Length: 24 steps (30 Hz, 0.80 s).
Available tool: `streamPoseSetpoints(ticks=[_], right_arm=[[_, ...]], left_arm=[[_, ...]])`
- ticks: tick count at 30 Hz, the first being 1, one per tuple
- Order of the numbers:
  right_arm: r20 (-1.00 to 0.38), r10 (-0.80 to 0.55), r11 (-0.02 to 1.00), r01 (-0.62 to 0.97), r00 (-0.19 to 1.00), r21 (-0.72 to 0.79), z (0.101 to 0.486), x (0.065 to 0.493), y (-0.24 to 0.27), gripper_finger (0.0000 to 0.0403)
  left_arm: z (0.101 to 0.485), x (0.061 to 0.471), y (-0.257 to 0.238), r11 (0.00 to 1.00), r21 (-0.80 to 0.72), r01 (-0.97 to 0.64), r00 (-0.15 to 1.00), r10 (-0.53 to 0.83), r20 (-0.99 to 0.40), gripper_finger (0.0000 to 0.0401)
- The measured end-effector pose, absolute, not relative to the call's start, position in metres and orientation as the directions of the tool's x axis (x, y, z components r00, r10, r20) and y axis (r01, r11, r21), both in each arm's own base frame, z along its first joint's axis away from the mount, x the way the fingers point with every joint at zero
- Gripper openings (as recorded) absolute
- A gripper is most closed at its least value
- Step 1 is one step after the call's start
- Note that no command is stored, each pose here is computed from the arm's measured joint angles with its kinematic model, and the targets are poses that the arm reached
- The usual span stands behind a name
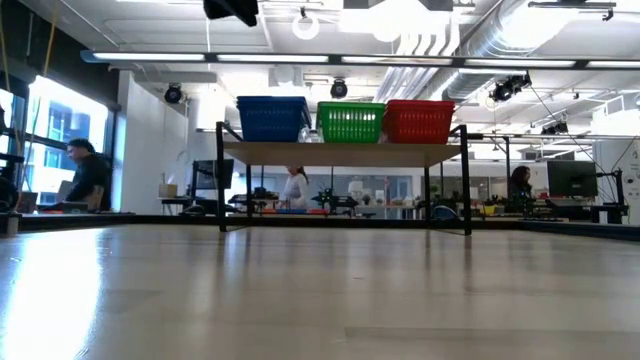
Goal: Stack baskets on shelf by color
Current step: Stack the green bin on top of the other green bins on the shelf
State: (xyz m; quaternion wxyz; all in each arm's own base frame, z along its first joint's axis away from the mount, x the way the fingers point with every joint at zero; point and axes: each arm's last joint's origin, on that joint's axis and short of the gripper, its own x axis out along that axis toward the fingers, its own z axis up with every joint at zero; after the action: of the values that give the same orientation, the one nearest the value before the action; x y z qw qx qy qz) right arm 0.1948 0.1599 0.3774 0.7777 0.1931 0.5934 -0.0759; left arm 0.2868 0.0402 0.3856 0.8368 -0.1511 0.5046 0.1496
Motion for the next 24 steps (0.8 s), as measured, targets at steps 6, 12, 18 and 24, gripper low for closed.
streamPoseSetpoints(ticks=[6, 12, 18, 24], right_arm=[[-0.965, 0.098, 0.948, 0.272, 0.243, 0.165, 0.36, 0.193, 0.195, 0.013], [-0.968, 0.12, 0.973, 0.167, 0.219, 0.159, 0.348, 0.183, 0.224, 0.013], [-0.976, 0.106, 0.99, 0.07, 0.189, 0.121, 0.337, 0.166, 0.25, 0.013], [-0.988, 0.053, 0.998, -0.05, 0.144, 0.047, 0.31, 0.157, 0.281, 0.013]], left_arm=[[0.371, 0.295, 0.021, 0.909, -0.146, -0.391, 0.457, 0.054, -0.888, 0.0082], [0.371, 0.304, 0.008, 0.916, -0.185, -0.356, 0.525, 0.032, -0.851, 0.0082], [0.374, 0.31, -0.004, 0.931, -0.208, -0.3, 0.58, 0.005, -0.815, 0.0082], [0.375, 0.31, -0.016, 0.943, -0.205, -0.263, 0.587, -0.012, -0.809, 0.0082]])
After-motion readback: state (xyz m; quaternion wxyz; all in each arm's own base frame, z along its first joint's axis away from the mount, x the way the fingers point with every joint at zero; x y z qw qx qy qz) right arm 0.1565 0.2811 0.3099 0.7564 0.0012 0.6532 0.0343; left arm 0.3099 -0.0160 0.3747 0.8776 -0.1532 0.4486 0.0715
